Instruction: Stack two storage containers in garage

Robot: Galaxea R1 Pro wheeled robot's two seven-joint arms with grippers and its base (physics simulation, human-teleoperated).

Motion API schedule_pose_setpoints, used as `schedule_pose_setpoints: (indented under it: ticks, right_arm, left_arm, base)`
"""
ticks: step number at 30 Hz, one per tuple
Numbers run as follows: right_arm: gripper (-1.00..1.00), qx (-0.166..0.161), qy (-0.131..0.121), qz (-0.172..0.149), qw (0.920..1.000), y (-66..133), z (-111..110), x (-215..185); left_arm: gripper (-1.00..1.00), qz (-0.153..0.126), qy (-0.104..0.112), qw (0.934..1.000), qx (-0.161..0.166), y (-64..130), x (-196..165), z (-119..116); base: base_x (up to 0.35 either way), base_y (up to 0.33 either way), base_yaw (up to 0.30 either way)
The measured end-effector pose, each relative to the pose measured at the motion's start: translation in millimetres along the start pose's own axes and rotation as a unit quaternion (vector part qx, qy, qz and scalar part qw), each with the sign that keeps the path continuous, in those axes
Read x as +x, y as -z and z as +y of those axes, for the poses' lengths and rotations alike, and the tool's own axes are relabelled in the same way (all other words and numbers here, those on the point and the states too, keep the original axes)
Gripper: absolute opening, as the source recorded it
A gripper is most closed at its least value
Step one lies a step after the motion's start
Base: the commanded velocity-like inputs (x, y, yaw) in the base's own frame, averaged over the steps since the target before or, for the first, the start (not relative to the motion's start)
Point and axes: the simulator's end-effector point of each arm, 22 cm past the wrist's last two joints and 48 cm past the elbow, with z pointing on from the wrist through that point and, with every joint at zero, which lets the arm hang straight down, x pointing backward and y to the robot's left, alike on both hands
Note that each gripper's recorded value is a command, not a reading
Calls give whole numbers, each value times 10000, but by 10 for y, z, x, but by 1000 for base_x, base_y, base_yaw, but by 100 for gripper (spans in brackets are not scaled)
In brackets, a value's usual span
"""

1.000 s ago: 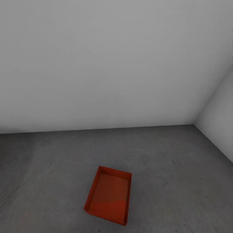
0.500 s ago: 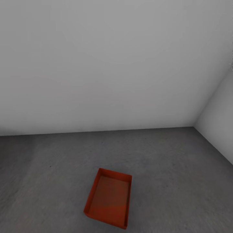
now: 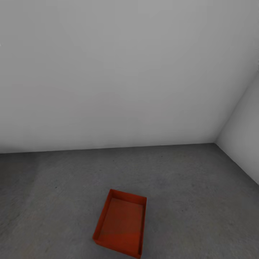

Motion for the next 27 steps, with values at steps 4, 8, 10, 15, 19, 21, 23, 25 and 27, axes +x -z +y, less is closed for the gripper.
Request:
schedule_pose_setpoints:
  ticks: [4, 8, 10, 15, 19, 21, 23, 25, 27]
  right_arm:
    - [100, -2, 5, -37, 10000, 4, 0, -28]
    - [100, -3, 13, -70, 10000, 9, 0, -53]
    - [100, -4, 14, -86, 10000, 11, 1, -67]
    - [100, -1, 17, -127, 9999, 17, -3, -100]
    - [100, -6, 30, -156, 9999, 22, -2, -125]
    - [100, -11, 35, -169, 9999, 24, 0, -136]
    - [100, -15, 37, -180, 9998, 27, -2, -147]
    - [100, -17, 39, -191, 9998, 29, -2, -158]
    - [100, -21, 47, -204, 9998, 32, -1, -169]
  left_arm:
    - [100, -29, 2, 10000, 10, 9, -24, -8]
    - [100, -58, 2, 10000, 25, 19, -48, -23]
    - [100, -72, 2, 10000, 30, 24, -58, -28]
    - [100, -108, 7, 9999, 49, 36, -87, -47]
    - [100, -138, 9, 9999, 62, 46, -112, -59]
    - [100, -154, 10, 9999, 65, 51, -126, -60]
    - [100, -169, 11, 9998, 69, 56, -139, -62]
    - [100, -185, 12, 9998, 75, 62, -152, -67]
    - [100, -201, 13, 9998, 77, 67, -165, -66]
  base:
    - [0, 0, 0]
    - [0, 0, 0]
    - [0, 0, 0]
    - [0, 0, 0]
    - [0, 0, 0]
    - [0, 0, 0]
    - [0, 0, 0]
    - [0, 0, 0]
    - [0, 0, 0]
